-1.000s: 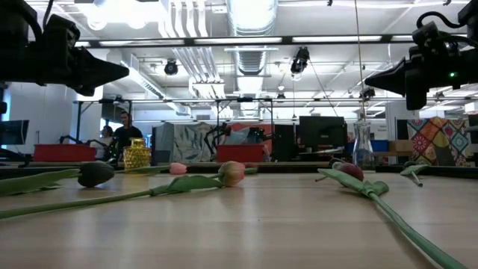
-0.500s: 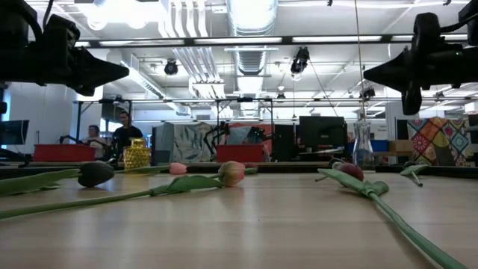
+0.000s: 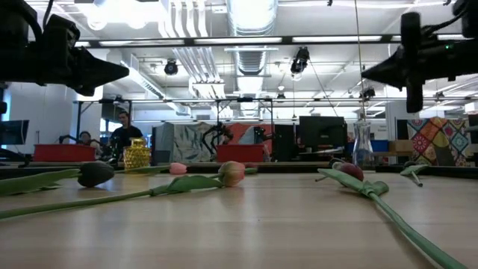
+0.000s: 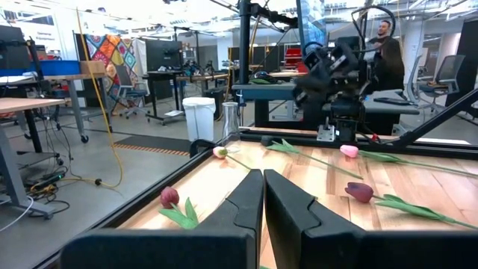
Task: Sort flowers into vase by color
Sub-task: Insert the top black tulip into the transparent vase
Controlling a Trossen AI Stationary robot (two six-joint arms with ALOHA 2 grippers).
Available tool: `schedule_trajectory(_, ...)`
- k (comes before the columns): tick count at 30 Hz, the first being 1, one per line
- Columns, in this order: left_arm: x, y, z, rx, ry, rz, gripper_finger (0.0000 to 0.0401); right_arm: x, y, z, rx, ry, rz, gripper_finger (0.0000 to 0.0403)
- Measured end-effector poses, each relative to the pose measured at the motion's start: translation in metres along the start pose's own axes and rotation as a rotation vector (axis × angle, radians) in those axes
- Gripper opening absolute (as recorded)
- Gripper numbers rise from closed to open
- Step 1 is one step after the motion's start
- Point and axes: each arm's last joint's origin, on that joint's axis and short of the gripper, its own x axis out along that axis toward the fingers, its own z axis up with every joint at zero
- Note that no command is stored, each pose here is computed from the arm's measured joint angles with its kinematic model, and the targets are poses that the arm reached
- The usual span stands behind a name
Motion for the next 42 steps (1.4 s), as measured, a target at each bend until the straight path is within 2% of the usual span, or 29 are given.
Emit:
schedule_trajectory(4, 0.000, 0.000, 0.000, 0.000, 0.000, 0.000, 0.0000, 0.006, 0.006, 0.003, 0.040, 0.170, -0.120, 0.0009)
schedule_trajectory(7, 0.000, 0.000, 0.000, 0.000, 0.000, 0.000, 0.0000, 0.013, 0.010, 0.003, 0.015, 0.338, -0.263, 0.0009)
schedule_trajectory(10, 0.000, 0.000, 0.000, 0.000, 0.000, 0.000, 0.0000, 0.023, 0.017, 0.006, 0.020, 0.439, -0.396, 0.0009)
schedule_trajectory(16, 0.000, 0.000, 0.000, 0.000, 0.000, 0.000, 0.0000, 0.040, 0.023, 0.012, 0.170, 0.500, -0.632, 0.0009)
schedule_trajectory(20, 0.000, 0.000, 0.000, 0.000, 0.000, 0.000, 0.0000, 0.052, 0.023, 0.018, 0.198, 0.527, -0.795, 0.0012)
schedule_trajectory(26, 0.000, 0.000, 0.000, 0.000, 0.000, 0.000, 0.0000, 0.063, 0.007, 0.031, 0.257, 0.608, -1.087, 0.0061)
schedule_trajectory(32, 0.000, 0.000, 0.000, 0.000, -0.001, 0.000, 0.0000, 0.066, -0.025, 0.041, 0.440, 0.709, -1.241, 0.0126)
schedule_trajectory(34, 0.000, 0.000, 0.000, 0.000, -0.001, 0.000, 0.0000, 0.066, -0.037, 0.045, 0.464, 0.716, -1.277, 0.0140)
schedule_trajectory(40, 0.000, 0.000, 0.000, 0.000, -0.001, 0.000, 0.0000, 0.069, -0.068, 0.051, 0.519, 0.761, -1.354, 0.0149)
schedule_trajectory(42, 0.000, 0.000, 0.000, 0.000, -0.001, 0.000, 0.0000, 0.074, -0.076, 0.050, 0.540, 0.773, -1.335, 0.0146)
